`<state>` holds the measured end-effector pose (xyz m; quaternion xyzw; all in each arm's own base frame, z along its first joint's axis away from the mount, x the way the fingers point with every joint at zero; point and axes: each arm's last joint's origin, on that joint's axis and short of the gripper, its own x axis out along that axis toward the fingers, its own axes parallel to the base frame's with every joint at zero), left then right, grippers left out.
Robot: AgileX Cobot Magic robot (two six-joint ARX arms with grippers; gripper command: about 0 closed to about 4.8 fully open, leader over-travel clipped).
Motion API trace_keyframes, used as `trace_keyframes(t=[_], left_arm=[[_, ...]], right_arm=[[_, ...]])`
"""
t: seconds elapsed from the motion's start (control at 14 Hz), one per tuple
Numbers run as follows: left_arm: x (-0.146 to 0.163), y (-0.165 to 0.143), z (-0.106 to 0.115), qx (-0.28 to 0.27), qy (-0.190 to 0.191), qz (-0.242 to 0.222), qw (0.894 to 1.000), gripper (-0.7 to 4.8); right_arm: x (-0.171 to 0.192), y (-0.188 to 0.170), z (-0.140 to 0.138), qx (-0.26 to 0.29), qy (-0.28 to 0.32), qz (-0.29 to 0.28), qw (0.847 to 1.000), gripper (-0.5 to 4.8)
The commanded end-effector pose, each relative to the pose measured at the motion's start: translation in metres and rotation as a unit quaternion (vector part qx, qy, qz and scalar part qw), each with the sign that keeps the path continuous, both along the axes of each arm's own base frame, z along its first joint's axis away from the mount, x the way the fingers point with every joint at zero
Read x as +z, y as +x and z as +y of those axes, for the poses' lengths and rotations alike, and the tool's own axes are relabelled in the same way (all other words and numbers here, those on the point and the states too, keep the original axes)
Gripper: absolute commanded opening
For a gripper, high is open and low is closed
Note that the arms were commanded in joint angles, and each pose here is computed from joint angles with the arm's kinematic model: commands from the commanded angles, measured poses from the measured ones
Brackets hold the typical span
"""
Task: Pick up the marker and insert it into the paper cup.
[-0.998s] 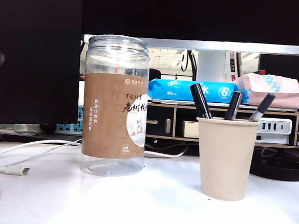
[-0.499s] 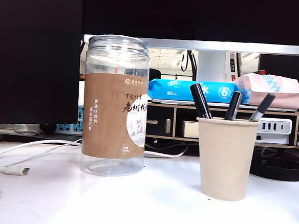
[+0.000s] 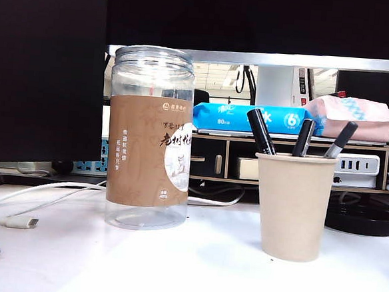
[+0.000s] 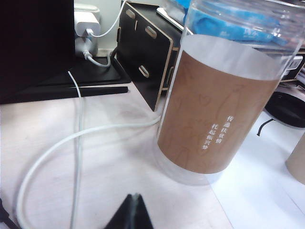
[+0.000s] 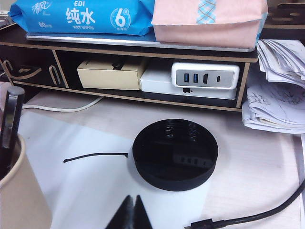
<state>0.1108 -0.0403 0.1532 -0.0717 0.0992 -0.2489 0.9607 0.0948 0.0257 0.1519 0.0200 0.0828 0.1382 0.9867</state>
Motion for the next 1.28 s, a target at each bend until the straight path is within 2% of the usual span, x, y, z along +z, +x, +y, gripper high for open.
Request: trace_keyframes(t=[0.07, 0.21, 0.29, 0.43, 0.71, 0.78, 0.86, 1.07, 1.28], left_arm=[[0.001, 0.000, 0.000, 0.001, -0.002, -0.005, 1.000, -0.04], [0.005, -0.002, 0.001, 0.002, -0.008, -0.023, 1.000, -0.04], [0.007, -0.004, 0.002, 0.002, -0.011, -0.034, 0.999, -0.04], [0.007, -0.003, 0.004, 0.011, -0.011, -0.035, 0.999, -0.04], [0.009, 0.001, 0.030, 0.121, -0.010, -0.044, 0.992, -0.04], [0.013, -0.005, 0.040, 0.165, -0.010, -0.071, 0.984, -0.04], [0.018, -0.009, 0.042, 0.176, -0.012, -0.097, 0.979, -0.04], [0.027, -0.015, 0.041, 0.173, -0.017, -0.150, 0.973, -0.04], [0.025, -0.015, 0.041, 0.173, -0.017, -0.144, 0.974, -0.04]], right_arm=[[0.002, 0.000, 0.000, 0.001, 0.003, -0.008, 1.000, -0.05], [0.002, 0.000, 0.000, 0.001, 0.002, -0.008, 1.000, -0.05], [0.005, -0.002, -0.001, 0.000, 0.007, -0.026, 1.000, -0.05], [0.006, 0.000, -0.004, -0.020, 0.008, -0.032, 0.999, -0.05], [0.005, 0.001, -0.014, -0.072, 0.006, -0.031, 0.997, -0.05], [0.005, 0.002, -0.016, -0.085, 0.005, -0.031, 0.996, -0.05], [0.005, 0.002, -0.016, -0.086, 0.005, -0.031, 0.996, -0.05], [0.005, 0.002, -0.016, -0.086, 0.005, -0.031, 0.996, -0.05], [0.005, 0.002, -0.016, -0.086, 0.005, -0.031, 0.996, -0.05]])
